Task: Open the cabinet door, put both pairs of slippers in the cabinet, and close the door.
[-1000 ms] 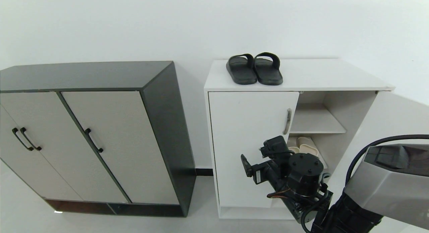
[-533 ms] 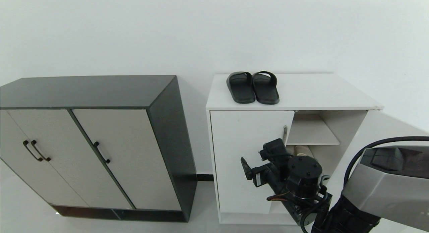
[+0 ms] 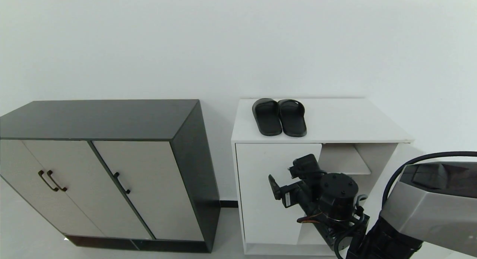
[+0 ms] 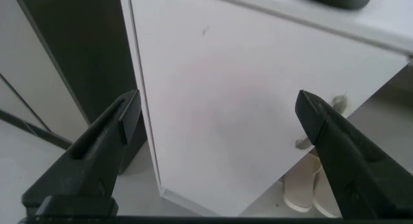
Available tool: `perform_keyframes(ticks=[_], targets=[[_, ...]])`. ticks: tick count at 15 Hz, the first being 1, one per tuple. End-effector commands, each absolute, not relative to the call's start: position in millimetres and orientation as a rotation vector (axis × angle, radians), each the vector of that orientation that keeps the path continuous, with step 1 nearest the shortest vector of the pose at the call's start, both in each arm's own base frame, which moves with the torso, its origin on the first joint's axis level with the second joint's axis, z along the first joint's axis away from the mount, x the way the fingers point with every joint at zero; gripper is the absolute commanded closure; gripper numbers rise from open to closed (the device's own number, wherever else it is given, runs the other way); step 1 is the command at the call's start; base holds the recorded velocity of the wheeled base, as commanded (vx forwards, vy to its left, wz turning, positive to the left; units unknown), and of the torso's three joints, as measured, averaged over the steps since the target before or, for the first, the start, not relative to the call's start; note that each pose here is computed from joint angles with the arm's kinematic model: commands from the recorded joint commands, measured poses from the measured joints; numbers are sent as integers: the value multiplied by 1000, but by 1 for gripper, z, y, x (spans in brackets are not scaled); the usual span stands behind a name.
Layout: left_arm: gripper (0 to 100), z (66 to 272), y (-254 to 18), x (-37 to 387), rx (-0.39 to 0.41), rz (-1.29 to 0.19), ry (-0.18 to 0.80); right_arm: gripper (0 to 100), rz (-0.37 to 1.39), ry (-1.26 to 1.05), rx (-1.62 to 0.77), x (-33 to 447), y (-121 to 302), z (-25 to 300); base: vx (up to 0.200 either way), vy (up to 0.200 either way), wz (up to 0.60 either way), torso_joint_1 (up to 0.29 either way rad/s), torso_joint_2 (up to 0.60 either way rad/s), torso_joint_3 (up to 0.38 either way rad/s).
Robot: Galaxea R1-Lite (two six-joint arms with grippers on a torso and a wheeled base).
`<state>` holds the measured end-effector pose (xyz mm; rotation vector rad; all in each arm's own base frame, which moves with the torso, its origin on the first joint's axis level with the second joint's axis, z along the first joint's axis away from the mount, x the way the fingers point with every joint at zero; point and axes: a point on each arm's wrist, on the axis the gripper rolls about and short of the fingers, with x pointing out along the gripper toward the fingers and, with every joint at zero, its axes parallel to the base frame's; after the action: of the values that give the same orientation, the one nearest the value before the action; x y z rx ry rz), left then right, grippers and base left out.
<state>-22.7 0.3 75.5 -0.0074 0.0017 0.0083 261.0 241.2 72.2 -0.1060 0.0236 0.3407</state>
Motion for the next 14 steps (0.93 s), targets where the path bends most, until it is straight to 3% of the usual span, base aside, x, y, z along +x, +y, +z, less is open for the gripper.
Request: perform_keyframes(ticks=[1,6,8,12,14], targets=[[100,76,0,-23,-8,9,0,0,339,22,-105,262,241,72,0,0,0,266,-608,-330],[100,76,0,-23,-8,8,0,0,341,-10,-173,272,235,56,0,0,0,142,-314,-163],[100,76,0,-23,-8,8,2,0,337,-43,-160,270,233,70,0,0,0,0,0,0],[100,76,0,-23,-5,6,2,0,330,156,-63,237,232,151,0,0,0,0,0,0],[100,76,0,-23,-3,5,2,0,179,241,60,239,242,187,0,0,0,0,0,0]])
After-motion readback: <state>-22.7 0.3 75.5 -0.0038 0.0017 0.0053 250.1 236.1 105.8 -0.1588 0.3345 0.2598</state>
